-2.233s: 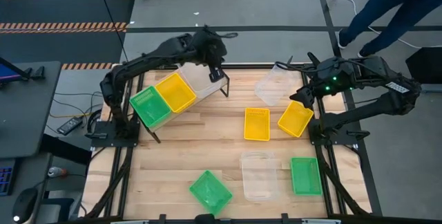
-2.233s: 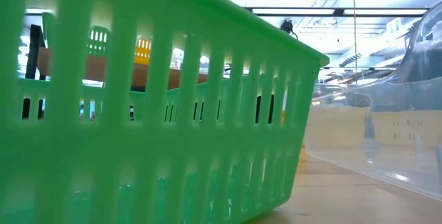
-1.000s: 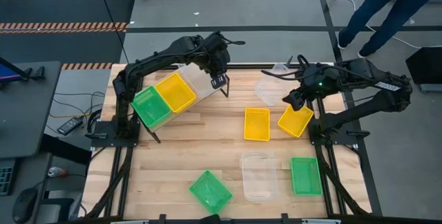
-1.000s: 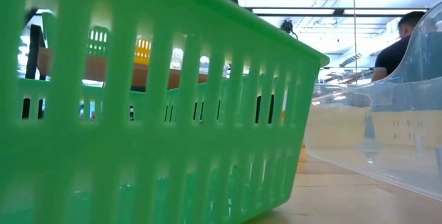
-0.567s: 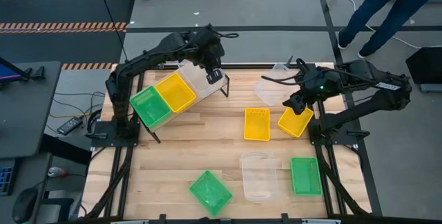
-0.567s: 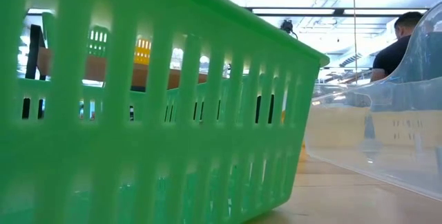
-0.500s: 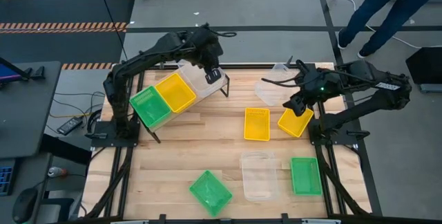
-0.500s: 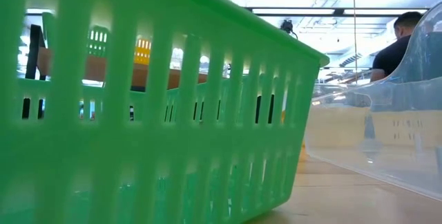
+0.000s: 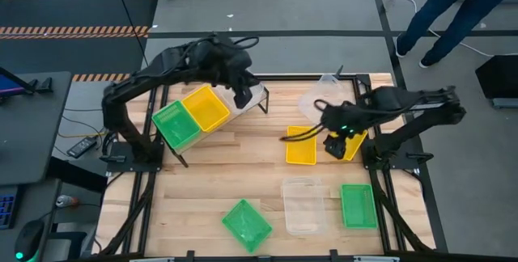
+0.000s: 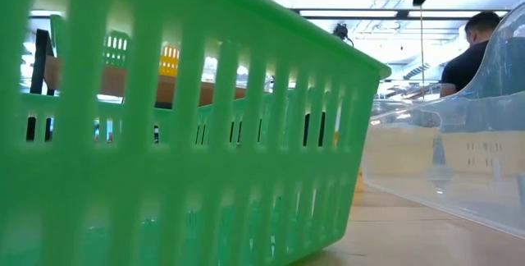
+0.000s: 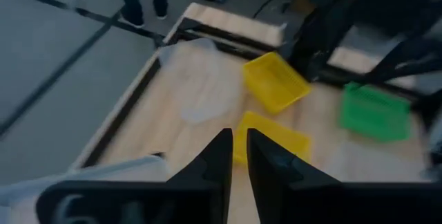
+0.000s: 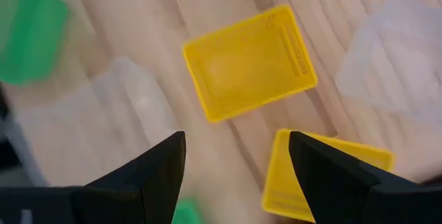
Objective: Stack baskets on shelf by color
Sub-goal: Stack the left yellow bin on top of the yellow bin on the shelf
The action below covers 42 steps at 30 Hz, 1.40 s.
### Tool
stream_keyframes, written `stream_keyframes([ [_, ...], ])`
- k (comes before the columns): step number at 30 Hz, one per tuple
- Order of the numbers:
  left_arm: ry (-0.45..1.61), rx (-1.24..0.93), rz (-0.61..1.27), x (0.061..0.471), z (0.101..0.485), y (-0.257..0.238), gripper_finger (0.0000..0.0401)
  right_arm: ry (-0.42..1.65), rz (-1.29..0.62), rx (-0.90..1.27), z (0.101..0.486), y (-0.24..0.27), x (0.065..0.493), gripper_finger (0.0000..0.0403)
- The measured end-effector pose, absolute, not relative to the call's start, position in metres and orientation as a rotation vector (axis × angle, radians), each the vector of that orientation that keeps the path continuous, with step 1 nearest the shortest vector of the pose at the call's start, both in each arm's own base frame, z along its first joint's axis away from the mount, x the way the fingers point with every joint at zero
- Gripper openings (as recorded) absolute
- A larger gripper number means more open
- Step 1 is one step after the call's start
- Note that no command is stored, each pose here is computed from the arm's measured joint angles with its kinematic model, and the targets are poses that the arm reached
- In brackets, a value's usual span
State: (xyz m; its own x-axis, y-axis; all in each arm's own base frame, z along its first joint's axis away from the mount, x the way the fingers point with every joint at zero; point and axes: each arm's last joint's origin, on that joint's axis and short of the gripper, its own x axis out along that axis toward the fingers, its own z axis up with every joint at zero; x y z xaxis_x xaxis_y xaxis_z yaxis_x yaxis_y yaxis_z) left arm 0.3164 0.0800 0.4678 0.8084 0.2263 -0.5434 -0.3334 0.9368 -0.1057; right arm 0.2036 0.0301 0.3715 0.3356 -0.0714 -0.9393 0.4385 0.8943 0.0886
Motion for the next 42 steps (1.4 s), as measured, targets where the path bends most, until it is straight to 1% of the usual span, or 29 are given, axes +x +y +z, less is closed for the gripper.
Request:
stream_keyframes([
  [4,0.510,-0.292,0.279,0.307,0.478,0.060,0.0052,1.283,-0.296,0.263,0.355,0.034,0.226,0.0264],
  [8,0.489,-0.375,0.264,0.305,0.483,0.044,0.0048,1.324,-0.233,0.235,0.337,0.039,0.252,0.0264],
  [13,0.474,-0.414,0.257,0.298,0.488,0.026,0.0048,1.362,-0.121,0.239,0.313,0.047,0.283,0.0264],
  [19,0.445,-0.422,0.259,0.278,0.499,0.010,0.0048,1.449,-0.069,0.187,0.278,0.050,0.312,0.0264],
  [24,0.425,-0.410,0.259,0.254,0.510,0.003,0.0047,1.504,-0.058,0.156,0.247,0.053,0.332,0.0264],
  [30,0.453,-0.402,0.251,0.229,0.515,-0.001,0.0047,1.582,-0.096,0.170,0.215,0.045,0.348,0.0264],
  [36,0.496,-0.366,0.263,0.219,0.513,-0.001,0.0048,1.646,-0.158,0.215,0.189,0.030,0.358,0.0264],
  [39,0.513,-0.363,0.267,0.216,0.512,-0.001,0.0048,1.678,-0.135,0.265,0.178,0.028,0.361,0.0262],
  [42,0.514,-0.362,0.260,0.214,0.513,-0.002,0.0048,1.700,-0.122,0.283,0.170,0.028,0.363,0.0245],
])
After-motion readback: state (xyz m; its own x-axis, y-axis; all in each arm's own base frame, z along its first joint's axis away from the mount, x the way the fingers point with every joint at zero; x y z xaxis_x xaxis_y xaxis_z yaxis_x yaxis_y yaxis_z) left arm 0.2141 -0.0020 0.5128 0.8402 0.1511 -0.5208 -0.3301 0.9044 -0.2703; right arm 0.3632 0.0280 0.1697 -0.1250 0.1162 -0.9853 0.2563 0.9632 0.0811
